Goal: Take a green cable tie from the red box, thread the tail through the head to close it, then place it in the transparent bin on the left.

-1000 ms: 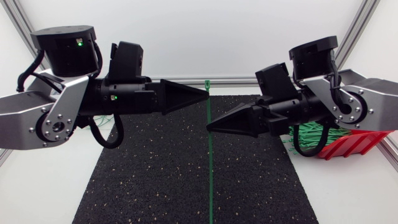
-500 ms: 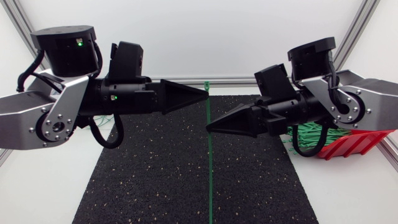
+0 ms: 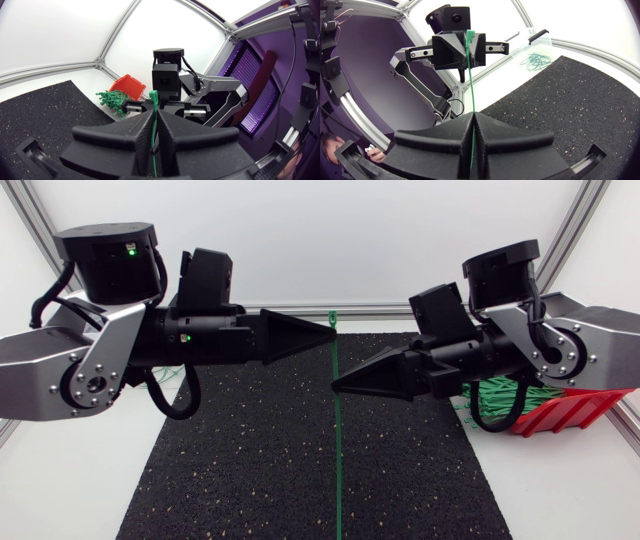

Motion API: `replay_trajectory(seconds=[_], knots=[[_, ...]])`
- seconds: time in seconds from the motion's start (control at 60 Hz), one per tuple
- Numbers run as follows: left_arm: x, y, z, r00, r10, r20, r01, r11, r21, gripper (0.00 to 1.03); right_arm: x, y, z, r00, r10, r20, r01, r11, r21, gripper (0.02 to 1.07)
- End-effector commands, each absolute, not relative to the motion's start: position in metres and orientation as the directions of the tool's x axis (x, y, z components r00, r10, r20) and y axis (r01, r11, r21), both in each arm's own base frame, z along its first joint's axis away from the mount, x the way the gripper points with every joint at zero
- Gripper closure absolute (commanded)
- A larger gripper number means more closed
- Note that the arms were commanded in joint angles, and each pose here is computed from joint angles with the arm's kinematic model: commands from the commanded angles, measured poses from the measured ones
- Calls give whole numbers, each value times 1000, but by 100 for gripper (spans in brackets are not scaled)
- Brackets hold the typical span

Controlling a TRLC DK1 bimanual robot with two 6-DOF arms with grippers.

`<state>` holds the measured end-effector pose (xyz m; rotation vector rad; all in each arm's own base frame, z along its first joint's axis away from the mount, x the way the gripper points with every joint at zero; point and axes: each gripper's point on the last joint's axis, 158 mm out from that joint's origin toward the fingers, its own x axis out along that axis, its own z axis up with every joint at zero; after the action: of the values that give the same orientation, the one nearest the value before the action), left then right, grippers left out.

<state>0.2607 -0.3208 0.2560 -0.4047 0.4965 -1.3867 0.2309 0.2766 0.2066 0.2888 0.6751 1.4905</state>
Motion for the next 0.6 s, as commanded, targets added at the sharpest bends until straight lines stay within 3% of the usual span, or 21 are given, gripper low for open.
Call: replay_trajectory(seconds=[0.0, 0.45, 0.483, 0.55, 0.583], knots=[[259, -326, 251, 93, -990, -101, 812, 134, -568, 99, 229, 276, 196, -63, 968, -241, -814, 90, 574, 101], [264, -323, 256, 115, -989, -96, 808, 150, -569, 99, 224, 279, 192, -80, 966, -246, -807, 82, 584, 101], [263, -322, 255, 115, -988, -99, 806, 151, -572, 99, 224, 279, 193, -80, 966, -246, -808, 82, 583, 99], [263, -319, 257, 124, -987, -99, 805, 158, -572, 99, 225, 277, 194, -72, 966, -247, -809, 88, 581, 75], [267, -316, 258, 132, -986, -103, 799, 168, -577, 99, 225, 276, 195, -67, 967, -247, -810, 91, 579, 68]])
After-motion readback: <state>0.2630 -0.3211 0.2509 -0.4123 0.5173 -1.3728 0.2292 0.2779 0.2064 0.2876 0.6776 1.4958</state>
